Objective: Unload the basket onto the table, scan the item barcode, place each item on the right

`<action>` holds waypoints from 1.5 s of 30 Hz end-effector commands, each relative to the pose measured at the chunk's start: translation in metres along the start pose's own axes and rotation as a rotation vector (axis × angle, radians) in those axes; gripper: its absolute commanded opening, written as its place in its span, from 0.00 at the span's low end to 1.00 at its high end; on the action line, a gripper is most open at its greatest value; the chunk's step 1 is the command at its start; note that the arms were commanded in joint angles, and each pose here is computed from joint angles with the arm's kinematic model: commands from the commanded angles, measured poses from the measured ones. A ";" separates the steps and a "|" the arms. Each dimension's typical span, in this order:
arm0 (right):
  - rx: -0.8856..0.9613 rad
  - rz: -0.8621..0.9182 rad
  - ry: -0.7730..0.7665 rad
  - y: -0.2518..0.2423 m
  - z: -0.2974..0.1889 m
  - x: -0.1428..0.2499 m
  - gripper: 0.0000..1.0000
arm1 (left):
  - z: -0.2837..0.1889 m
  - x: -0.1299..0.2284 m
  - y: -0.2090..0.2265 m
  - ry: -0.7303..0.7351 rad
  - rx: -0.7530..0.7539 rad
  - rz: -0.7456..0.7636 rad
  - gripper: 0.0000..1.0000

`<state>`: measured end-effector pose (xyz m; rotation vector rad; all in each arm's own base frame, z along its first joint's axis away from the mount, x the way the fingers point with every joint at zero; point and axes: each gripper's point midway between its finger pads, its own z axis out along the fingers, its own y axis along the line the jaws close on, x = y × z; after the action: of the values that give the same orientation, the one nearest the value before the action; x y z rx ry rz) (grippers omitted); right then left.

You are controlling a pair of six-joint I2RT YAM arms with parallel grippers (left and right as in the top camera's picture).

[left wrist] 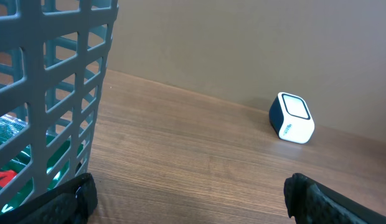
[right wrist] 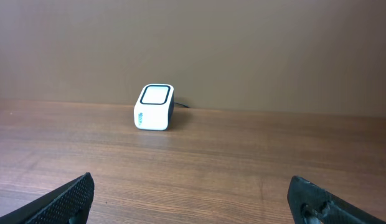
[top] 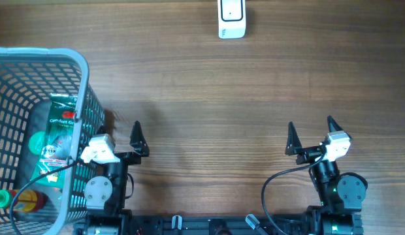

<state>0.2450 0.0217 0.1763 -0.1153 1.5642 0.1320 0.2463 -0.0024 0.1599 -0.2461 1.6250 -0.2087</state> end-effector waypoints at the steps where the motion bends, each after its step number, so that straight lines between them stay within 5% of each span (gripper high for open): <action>1: 0.023 0.014 -0.007 -0.004 0.000 -0.001 1.00 | 0.001 -0.001 0.005 -0.011 -0.026 -0.025 1.00; 6: 0.023 0.014 -0.007 -0.004 0.000 -0.001 1.00 | -0.006 -0.010 -0.037 0.007 0.204 -0.022 1.00; 14: 0.024 0.013 -0.007 -0.005 0.000 -0.001 1.00 | -0.023 -0.082 -0.076 -0.026 0.321 -0.014 1.00; 23: 0.024 0.014 -0.007 -0.005 0.000 -0.001 1.00 | -0.009 -0.174 -0.120 0.095 0.380 -0.021 1.00; 30: 0.023 0.013 -0.007 -0.004 0.000 -0.001 1.00 | -0.007 -0.254 -0.098 0.148 0.090 0.061 1.00; 36: 0.024 0.013 -0.007 -0.005 0.000 -0.001 1.00 | -0.015 -0.212 -0.083 0.357 0.026 0.089 1.00; 45: 0.023 0.013 -0.007 -0.004 0.000 -0.001 1.00 | -0.019 -0.252 -0.017 0.211 -0.377 -0.117 1.00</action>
<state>0.2450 0.0217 0.1763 -0.1150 1.5642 0.1317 0.2513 0.0182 0.3932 -0.3934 1.9366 -0.0962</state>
